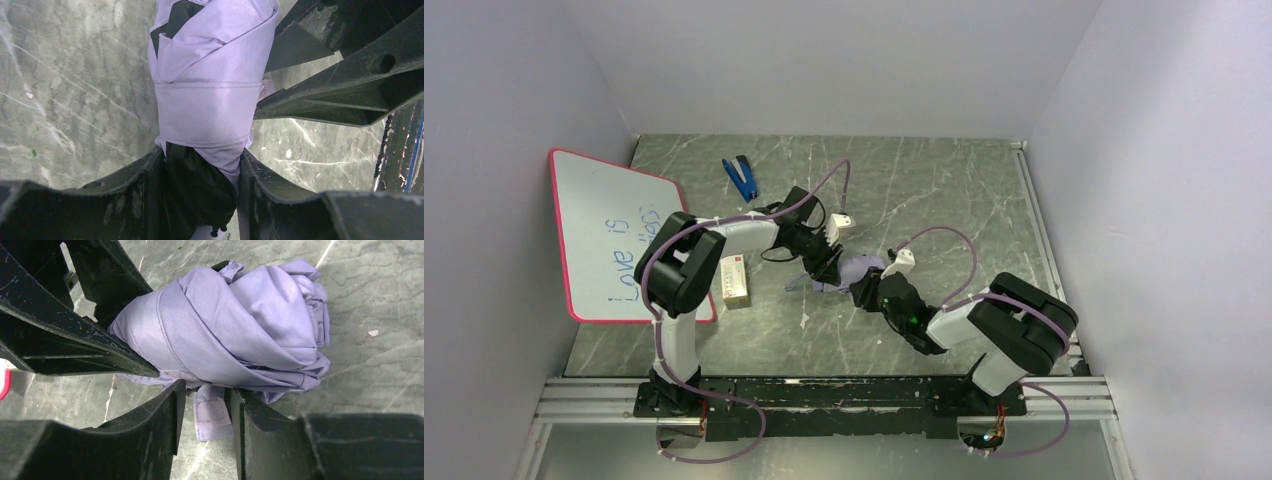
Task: Put away the umbrella
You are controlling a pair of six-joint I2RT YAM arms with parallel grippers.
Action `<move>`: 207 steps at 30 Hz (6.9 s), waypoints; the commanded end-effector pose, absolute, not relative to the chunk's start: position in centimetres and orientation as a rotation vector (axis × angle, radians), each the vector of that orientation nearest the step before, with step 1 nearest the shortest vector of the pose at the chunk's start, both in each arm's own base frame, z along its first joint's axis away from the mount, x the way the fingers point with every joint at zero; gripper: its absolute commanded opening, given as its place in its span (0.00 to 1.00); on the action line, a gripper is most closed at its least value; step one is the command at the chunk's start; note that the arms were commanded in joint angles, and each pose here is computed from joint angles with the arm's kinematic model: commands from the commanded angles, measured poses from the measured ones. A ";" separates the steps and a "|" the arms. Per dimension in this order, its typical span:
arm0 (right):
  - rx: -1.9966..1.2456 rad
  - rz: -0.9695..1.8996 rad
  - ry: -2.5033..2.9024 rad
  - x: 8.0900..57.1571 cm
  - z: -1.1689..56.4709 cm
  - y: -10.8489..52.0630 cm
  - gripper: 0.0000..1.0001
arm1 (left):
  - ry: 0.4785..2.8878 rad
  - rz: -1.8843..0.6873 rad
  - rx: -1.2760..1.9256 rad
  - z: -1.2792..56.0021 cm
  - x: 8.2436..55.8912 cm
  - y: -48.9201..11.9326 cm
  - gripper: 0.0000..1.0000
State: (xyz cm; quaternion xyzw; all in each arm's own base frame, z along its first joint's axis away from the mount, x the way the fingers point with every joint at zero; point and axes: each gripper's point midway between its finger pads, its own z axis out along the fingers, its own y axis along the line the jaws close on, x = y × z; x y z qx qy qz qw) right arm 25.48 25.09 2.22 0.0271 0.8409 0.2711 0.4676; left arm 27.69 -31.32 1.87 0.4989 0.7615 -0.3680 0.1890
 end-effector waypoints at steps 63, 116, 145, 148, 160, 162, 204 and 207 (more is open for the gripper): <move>0.241 0.899 2.081 18.2 2.9 22.9 0.00 | 2.396 -0.566 1.337 -3.3 29.0 -25.9 0.05; 0.392 1.142 1.740 25.6 12.9 27.6 0.00 | 2.419 -0.439 1.495 -5.5 27.0 -25.8 0.05; 0.449 1.142 1.773 27.0 10.7 27.3 0.17 | 2.425 -0.436 1.503 -5.8 26.8 -25.8 0.05; 0.463 1.126 1.790 27.2 9.9 27.1 0.17 | 2.424 -0.440 1.502 -5.7 26.8 -25.8 0.05; 0.441 1.078 1.779 26.6 9.7 25.5 0.18 | 2.419 -0.444 1.498 -5.6 26.8 -25.9 0.05; 0.418 1.058 1.759 26.6 10.5 25.0 0.20 | 2.420 -0.447 1.499 -5.6 26.8 -25.9 0.05; 0.155 0.849 2.015 26.6 6.9 26.7 0.00 | 2.412 -0.451 1.501 -5.4 26.9 -26.1 0.05; 0.177 0.809 2.021 26.9 6.5 26.2 0.00 | 2.410 -0.451 1.504 -5.4 26.9 -26.1 0.05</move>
